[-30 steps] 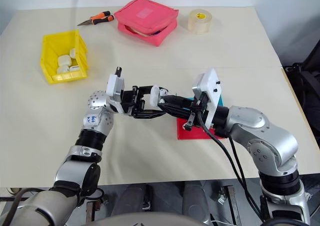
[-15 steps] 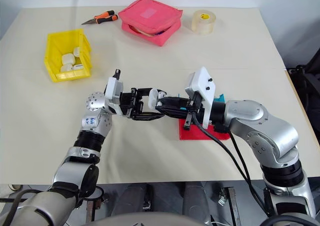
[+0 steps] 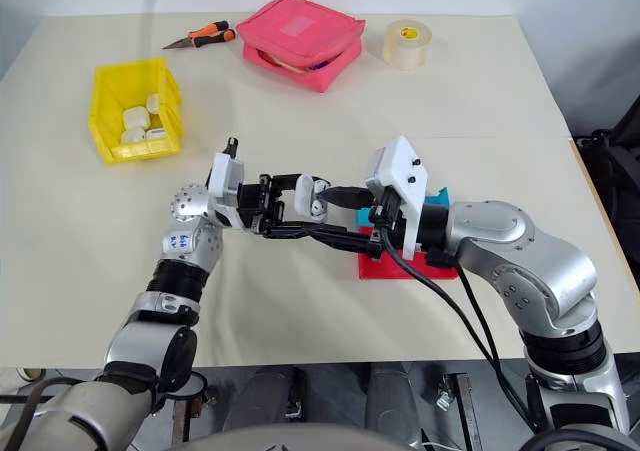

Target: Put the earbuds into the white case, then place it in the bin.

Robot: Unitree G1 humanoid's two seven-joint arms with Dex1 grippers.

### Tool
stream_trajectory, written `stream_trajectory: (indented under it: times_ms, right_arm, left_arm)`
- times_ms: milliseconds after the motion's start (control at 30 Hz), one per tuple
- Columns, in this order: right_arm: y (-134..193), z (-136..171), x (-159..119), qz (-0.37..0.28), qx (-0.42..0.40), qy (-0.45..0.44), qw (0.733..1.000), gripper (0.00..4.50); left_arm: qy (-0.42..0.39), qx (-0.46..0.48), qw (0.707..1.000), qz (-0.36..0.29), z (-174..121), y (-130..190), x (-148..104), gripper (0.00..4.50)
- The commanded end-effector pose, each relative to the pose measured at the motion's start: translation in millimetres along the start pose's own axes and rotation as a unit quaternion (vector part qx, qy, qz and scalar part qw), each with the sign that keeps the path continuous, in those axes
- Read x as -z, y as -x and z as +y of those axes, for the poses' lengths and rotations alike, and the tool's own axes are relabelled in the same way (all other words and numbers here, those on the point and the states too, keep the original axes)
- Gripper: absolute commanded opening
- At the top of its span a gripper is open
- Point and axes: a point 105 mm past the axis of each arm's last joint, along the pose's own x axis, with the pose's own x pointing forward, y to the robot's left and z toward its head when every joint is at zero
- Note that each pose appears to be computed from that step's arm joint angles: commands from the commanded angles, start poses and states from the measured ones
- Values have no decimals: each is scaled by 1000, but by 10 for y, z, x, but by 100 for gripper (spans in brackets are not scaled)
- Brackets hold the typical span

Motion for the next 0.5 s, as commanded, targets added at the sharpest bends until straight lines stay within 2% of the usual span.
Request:
stream_trajectory:
  times_ms: [33, 367, 500]
  right_arm:
    - [64, 22, -225, -24, 8, 36, 999, 276]
    - [163, 37, -307, -17, 19, 47, 999, 276]
    - [274, -112, -220, 35, 79, 42, 995, 276]
  left_arm:
    - [-17, 15, 1000, 10, 9, -18, -40, 279]
    - [-17, 4, 999, 30, 59, 20, -1, 279]
    - [-21, -2, 997, 73, 110, 14, 47, 279]
